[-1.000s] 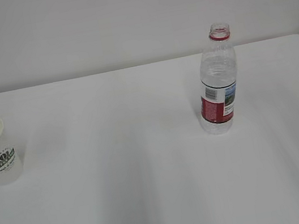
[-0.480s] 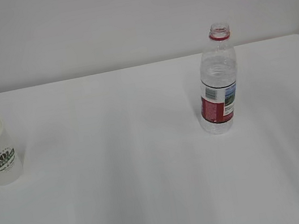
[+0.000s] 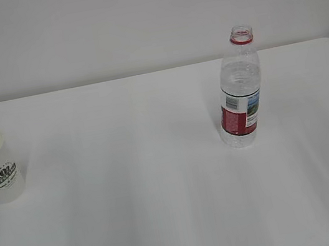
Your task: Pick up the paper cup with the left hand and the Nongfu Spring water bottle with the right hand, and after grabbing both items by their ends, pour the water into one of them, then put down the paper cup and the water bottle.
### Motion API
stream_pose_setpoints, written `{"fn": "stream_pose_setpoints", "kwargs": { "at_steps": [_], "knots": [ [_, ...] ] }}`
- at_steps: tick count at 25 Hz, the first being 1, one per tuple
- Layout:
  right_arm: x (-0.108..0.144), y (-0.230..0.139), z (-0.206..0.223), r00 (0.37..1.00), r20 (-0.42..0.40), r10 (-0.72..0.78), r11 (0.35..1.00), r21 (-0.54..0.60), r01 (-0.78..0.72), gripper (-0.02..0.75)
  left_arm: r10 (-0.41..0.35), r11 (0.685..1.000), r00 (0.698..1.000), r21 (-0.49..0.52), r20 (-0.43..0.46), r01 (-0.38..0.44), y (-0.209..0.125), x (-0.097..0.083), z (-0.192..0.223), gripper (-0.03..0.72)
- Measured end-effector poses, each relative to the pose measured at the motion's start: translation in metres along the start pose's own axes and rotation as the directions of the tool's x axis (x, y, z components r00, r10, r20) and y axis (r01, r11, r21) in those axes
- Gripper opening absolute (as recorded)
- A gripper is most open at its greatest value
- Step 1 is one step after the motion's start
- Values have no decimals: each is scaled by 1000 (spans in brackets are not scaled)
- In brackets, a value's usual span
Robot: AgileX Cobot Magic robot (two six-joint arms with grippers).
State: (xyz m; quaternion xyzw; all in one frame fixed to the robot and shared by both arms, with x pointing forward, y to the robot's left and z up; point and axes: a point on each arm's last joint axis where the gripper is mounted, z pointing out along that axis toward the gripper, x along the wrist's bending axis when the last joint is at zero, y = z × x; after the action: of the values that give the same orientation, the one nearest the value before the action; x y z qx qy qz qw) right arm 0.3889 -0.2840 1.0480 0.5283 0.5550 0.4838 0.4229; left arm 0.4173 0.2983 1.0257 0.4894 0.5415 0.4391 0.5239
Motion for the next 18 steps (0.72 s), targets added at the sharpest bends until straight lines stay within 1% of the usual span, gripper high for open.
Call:
{"fn": "stream_pose_setpoints", "kwargs": {
  "at_steps": [2, 6, 12, 14, 15, 18],
  "knots": [
    [0, -6, 6, 1000, 3, -5, 1000, 20, 5, 554, -10, 1000, 1000, 0, 10, 10, -8, 0, -4, 524],
    [1, -20, 19, 998, -12, -54, 998, 42, 55, 554, -1, 1000, 1000, 6, 29, 1, -18, -1, -9, 524],
    [7, -28, 37, 992, -57, -110, 993, 27, 111, 554, 36, 999, 996, -28, 77, -34, -19, -4, -9, 510],
    [9, -30, 42, 990, -80, -113, 993, 15, 114, 554, 34, 999, 994, -12, 103, -33, -24, -6, -5, 505],
    [11, -30, 44, 988, -96, -122, 992, 6, 123, 554, 28, 1000, 993, -2, 119, -28, -26, -7, -2, 505],
    [15, -34, 47, 976, -147, -161, 986, 8, 164, 554, -49, 998, 987, 50, 156, 41, -37, -10, 6, 504]
  ]
}}
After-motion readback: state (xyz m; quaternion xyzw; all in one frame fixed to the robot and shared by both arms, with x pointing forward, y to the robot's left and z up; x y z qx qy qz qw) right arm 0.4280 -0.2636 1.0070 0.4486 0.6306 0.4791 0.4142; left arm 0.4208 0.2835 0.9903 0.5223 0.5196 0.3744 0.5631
